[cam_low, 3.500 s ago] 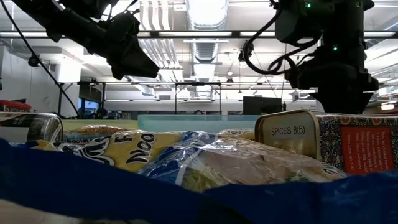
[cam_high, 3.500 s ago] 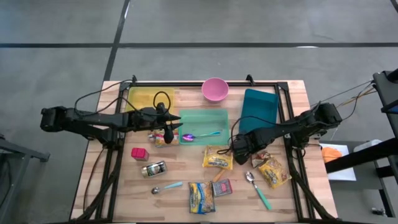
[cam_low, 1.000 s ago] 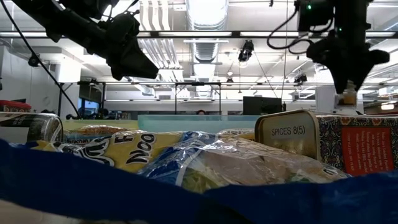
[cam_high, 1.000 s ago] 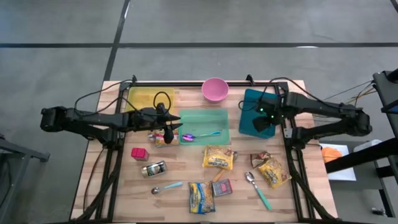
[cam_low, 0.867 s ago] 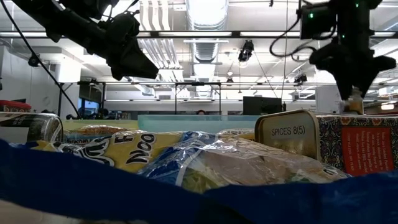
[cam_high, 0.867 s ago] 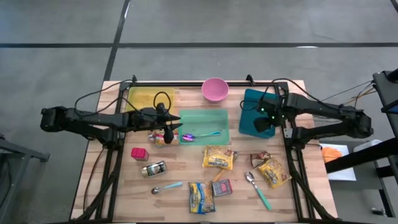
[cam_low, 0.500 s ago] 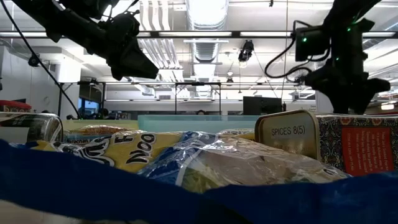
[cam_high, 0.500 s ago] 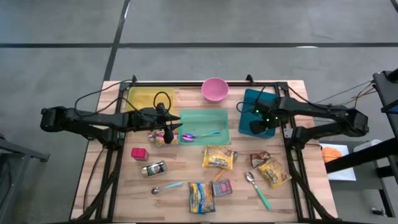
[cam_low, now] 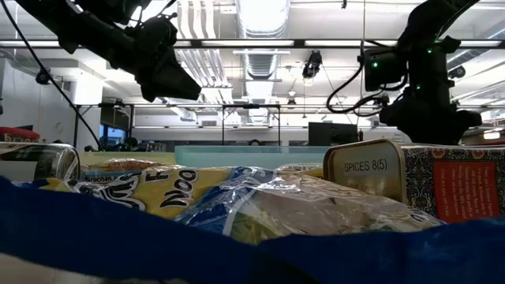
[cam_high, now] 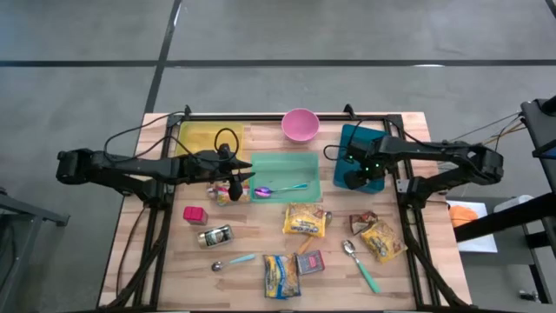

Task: Pick & Place Food Item
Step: Put the right brown seasoning bottle into the blue bin, then put the orange seasoning pack into the blue bin

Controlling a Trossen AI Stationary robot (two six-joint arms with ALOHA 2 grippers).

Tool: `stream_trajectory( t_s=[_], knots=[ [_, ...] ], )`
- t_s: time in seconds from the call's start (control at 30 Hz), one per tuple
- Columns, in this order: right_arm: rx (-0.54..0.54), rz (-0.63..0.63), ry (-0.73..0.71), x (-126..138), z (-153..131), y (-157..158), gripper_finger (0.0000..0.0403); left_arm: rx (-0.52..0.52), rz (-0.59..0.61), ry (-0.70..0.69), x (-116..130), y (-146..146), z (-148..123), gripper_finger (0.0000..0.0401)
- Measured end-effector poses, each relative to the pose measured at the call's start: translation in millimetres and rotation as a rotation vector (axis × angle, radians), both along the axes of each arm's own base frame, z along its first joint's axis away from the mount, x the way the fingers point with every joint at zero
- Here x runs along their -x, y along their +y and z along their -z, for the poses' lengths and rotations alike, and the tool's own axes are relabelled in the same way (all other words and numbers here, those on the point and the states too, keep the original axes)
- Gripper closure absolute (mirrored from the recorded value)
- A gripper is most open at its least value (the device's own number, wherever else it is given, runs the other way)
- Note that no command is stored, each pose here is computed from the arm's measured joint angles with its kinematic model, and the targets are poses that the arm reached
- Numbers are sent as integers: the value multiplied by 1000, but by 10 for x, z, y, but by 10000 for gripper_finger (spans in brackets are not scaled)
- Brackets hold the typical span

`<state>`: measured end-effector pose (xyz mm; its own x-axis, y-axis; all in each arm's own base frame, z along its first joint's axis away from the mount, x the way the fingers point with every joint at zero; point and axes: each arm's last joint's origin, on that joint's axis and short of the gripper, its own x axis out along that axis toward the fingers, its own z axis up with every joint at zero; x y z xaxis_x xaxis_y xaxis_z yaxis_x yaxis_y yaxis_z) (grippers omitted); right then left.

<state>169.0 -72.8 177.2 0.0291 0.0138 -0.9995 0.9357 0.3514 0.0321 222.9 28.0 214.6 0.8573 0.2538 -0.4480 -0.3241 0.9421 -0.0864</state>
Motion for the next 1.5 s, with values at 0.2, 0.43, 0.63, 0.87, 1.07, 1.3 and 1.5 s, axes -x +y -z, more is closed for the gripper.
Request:
stream_trajectory(
  t_s=[0.2,0.43,0.63,0.87,1.07,1.3,1.5],
  knots=[
    [-1,2,4,5,5,2,234,-3,2,4,1,0,3,242],
    [-8,6,21,37,56,16,170,-5,3,9,3,0,7,242],
    [-15,7,37,80,132,34,125,-5,3,9,3,0,7,242],
    [10,7,50,91,150,30,110,-5,3,9,3,0,7,242],
    [28,6,22,39,80,6,109,-5,3,9,3,1,7,242],
    [34,3,9,14,43,-5,109,-5,3,9,3,0,7,242],
    [45,3,27,22,32,-6,109,-5,3,9,3,0,7,242]
  ],
)
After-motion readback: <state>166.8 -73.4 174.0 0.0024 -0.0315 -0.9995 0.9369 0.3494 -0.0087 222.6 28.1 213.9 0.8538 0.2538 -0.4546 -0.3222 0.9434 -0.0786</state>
